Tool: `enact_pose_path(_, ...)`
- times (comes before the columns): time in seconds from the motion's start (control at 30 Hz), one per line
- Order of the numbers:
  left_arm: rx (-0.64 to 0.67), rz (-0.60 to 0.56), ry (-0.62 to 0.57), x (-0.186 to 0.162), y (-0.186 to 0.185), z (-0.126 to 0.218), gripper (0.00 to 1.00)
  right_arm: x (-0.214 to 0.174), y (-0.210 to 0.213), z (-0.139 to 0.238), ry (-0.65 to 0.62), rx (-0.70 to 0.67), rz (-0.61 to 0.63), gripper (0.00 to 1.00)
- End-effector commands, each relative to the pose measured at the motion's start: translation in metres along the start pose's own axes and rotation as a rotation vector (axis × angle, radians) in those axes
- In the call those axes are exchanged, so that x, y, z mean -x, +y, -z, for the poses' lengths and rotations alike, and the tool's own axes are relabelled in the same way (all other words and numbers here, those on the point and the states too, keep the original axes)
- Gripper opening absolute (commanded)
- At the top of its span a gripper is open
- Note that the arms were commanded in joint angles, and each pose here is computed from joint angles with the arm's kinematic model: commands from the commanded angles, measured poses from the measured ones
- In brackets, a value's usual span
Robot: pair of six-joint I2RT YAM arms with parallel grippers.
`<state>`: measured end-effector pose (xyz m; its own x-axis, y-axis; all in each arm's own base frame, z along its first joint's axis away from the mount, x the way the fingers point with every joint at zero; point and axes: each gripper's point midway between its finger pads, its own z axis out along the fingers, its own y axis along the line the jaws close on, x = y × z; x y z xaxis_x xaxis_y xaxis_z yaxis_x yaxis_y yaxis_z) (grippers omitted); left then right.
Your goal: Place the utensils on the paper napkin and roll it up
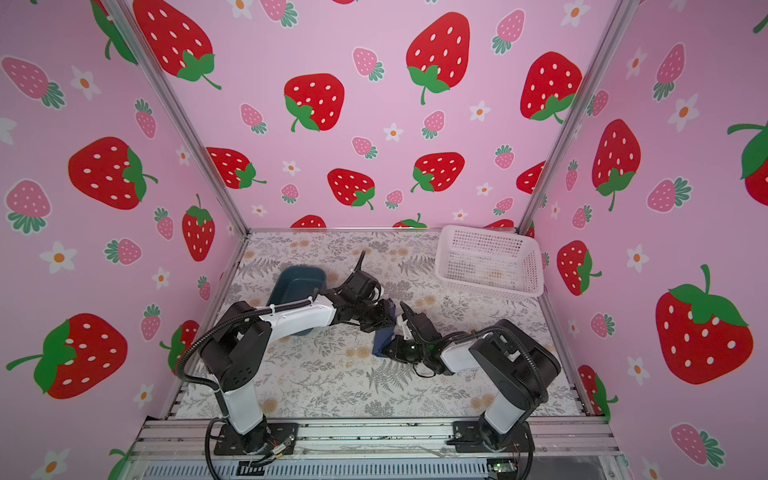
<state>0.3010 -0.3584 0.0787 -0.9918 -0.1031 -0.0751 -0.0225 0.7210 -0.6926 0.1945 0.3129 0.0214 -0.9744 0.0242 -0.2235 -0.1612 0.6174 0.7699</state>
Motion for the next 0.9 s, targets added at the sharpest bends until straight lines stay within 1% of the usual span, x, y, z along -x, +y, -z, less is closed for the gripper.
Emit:
enact_pose_path(0.0, -0.066, -0.007, -0.005, 0.007, -0.024, -0.003, 0.0, -0.012, -0.024, -0.002, 0.032, -0.073, -0.037, 0.12)
enact_pose_path(0.37, -0.054, 0.011, 0.005, 0.005, -0.017, -0.013, 0.0, -0.011, -0.021, -0.002, 0.033, -0.06, -0.032, 0.12)
enact_pose_path(0.67, -0.037, 0.013, 0.0, 0.007, -0.012, -0.016, 0.0, 0.003, -0.001, 0.016, -0.041, -0.019, -0.015, 0.15)
enact_pose_path(0.87, -0.038, 0.01, 0.0, 0.008, -0.013, -0.018, 0.0, 0.002, -0.006, 0.03, -0.081, -0.038, -0.034, 0.15)
